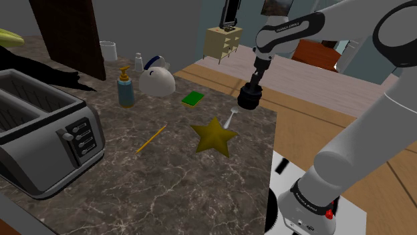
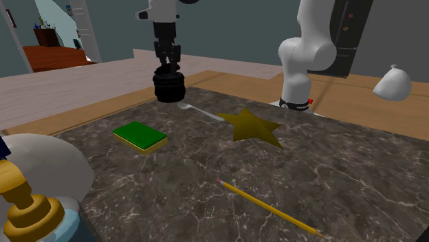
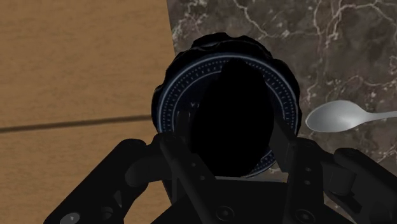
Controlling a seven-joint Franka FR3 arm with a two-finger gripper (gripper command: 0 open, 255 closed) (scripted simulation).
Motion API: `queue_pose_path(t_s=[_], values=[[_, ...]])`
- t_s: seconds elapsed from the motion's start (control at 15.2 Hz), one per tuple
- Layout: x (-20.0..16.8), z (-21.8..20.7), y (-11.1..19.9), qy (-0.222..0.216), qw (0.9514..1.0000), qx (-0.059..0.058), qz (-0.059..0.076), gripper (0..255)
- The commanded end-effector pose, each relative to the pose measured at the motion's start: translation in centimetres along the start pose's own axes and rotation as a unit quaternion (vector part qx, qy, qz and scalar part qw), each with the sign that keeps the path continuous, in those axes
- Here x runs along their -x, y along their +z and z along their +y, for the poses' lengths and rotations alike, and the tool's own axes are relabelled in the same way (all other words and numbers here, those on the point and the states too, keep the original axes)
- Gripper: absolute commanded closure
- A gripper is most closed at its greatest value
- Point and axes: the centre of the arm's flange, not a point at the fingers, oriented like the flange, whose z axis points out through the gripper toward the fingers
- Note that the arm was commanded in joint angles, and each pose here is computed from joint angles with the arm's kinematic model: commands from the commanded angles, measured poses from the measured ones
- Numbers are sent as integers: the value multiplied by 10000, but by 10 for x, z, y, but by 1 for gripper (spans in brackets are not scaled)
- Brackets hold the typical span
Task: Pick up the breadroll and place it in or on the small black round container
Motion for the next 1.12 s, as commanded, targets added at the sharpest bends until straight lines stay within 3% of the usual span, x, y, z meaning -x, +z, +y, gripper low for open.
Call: queue_pose_path(t_s=[0.0,0.4,0.46,0.79,1.06], values=[[-1,-1,5,1,10000,2,3,255],[-1,-1,5,1,10000,2,3,255],[-1,-1,5,1,10000,2,3,0],[-1,-1,5,1,10000,2,3,0],[-1,-1,-45,1,10000,2,3,0]])
